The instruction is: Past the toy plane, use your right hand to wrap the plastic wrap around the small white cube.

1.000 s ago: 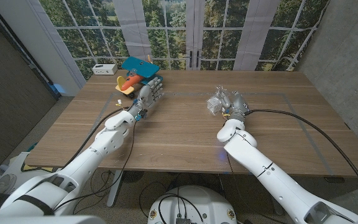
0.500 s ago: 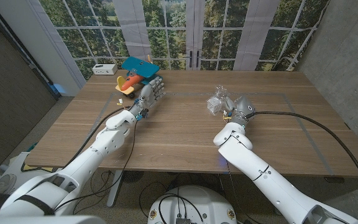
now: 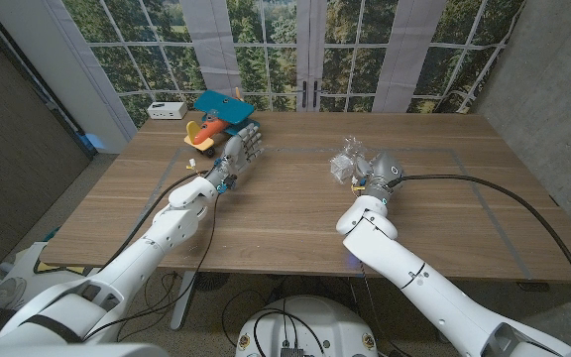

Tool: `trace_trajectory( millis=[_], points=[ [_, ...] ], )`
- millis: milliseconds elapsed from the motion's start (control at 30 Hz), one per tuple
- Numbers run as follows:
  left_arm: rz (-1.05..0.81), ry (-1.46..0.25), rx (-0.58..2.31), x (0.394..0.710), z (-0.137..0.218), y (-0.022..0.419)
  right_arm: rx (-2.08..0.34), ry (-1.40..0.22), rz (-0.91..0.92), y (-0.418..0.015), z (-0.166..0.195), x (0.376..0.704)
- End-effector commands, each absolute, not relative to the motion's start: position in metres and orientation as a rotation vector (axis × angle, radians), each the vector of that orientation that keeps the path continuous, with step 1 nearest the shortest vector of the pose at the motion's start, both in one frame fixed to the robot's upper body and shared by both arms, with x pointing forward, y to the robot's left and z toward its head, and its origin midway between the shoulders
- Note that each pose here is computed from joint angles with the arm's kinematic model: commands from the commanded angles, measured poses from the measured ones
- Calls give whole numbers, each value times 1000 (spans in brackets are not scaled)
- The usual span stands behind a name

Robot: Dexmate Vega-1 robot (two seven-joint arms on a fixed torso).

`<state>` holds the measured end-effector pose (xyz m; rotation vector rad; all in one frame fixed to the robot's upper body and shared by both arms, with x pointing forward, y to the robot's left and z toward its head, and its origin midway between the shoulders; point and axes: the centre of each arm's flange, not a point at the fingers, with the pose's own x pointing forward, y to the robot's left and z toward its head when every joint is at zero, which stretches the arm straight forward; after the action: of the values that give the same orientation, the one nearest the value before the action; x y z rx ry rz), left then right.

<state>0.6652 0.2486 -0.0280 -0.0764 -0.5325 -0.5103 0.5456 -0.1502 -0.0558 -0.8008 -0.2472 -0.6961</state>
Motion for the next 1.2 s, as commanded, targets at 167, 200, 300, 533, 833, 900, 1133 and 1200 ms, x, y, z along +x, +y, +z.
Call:
trace_trajectory(
  millis=[167,200,300,533,833,900,1133,1200],
  points=[
    [-501,-537,-86,665,-28,253,-900,-231,-682,-136,-51,560],
    [-499,-539,-86,665,-28,253,-911,-225,-684,-135,-50,561],
    [-502,-538,-85,666,-28,254,-946,-202,-709,-134,-50,564],
    [-508,-531,-81,671,-26,253,-1045,-136,-792,-133,-48,566],
    [-517,-534,-80,675,-23,249,-1051,-96,-786,-137,-48,563],
    [-517,-534,-80,675,-23,249,-1051,-99,-786,-137,-47,562],
    [-513,-535,-78,674,-21,247,-1038,-99,-691,-137,-42,560],
    [-511,-534,-77,673,-21,247,-1030,-109,-649,-137,-41,561]
  ],
)
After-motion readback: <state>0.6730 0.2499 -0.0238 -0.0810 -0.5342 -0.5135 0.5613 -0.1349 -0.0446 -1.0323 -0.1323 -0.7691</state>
